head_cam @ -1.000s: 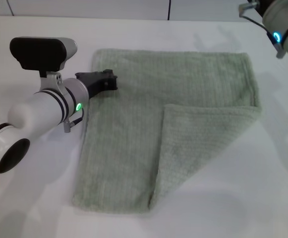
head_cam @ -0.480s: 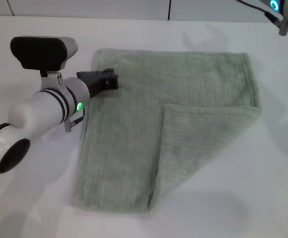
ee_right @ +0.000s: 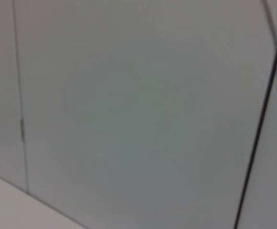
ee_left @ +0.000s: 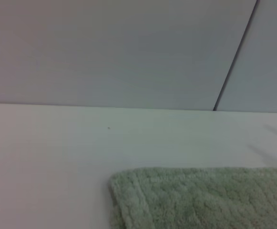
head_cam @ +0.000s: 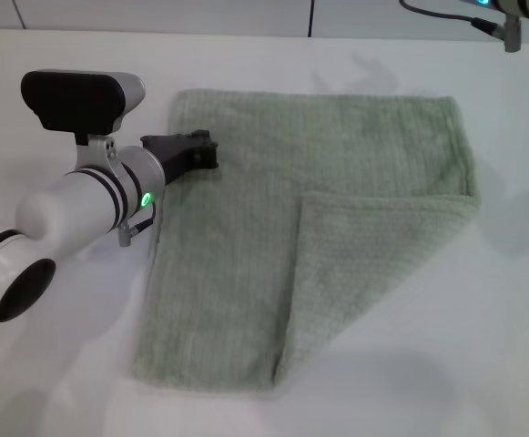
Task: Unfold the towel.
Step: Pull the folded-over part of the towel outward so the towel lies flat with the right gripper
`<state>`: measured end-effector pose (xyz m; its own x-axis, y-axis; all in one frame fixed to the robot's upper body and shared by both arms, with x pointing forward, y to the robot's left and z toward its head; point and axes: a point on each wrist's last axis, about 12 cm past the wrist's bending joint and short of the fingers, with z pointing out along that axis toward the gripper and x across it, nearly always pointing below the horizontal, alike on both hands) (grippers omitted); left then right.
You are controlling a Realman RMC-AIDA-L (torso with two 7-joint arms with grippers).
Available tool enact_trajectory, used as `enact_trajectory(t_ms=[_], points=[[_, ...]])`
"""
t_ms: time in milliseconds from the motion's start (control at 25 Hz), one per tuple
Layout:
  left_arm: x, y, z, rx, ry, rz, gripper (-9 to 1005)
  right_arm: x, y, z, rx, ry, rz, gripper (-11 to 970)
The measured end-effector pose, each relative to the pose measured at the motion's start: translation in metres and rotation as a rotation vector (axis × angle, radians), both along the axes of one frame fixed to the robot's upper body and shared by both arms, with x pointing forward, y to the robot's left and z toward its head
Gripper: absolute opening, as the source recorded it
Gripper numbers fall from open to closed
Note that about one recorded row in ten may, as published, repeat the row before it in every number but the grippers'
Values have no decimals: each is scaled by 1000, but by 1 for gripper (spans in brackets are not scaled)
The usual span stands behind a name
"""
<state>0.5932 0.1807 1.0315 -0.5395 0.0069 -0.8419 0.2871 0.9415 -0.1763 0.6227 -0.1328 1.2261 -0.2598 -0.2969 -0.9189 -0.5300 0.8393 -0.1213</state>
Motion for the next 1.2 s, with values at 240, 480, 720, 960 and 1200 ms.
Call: enact_trajectory(t_ms=[240, 480, 720, 960, 1200], points=[[0, 0, 0, -1, -2, -1, -1, 2, -6, 5, 11, 57, 38, 731], [-2, 0, -1, -1, -1, -2, -1, 1, -7, 5, -29, 112, 68, 731], [-3, -1, -3, 3, 3, -9, -1, 1, -4, 9, -59, 140, 107, 732], [-4, -2, -3, 2, 1, -13, -1, 1, 5, 7, -96, 198, 176, 732], [-4, -3, -1, -5, -3, -14, -1, 1, 14, 2, -157, 266, 225, 732]])
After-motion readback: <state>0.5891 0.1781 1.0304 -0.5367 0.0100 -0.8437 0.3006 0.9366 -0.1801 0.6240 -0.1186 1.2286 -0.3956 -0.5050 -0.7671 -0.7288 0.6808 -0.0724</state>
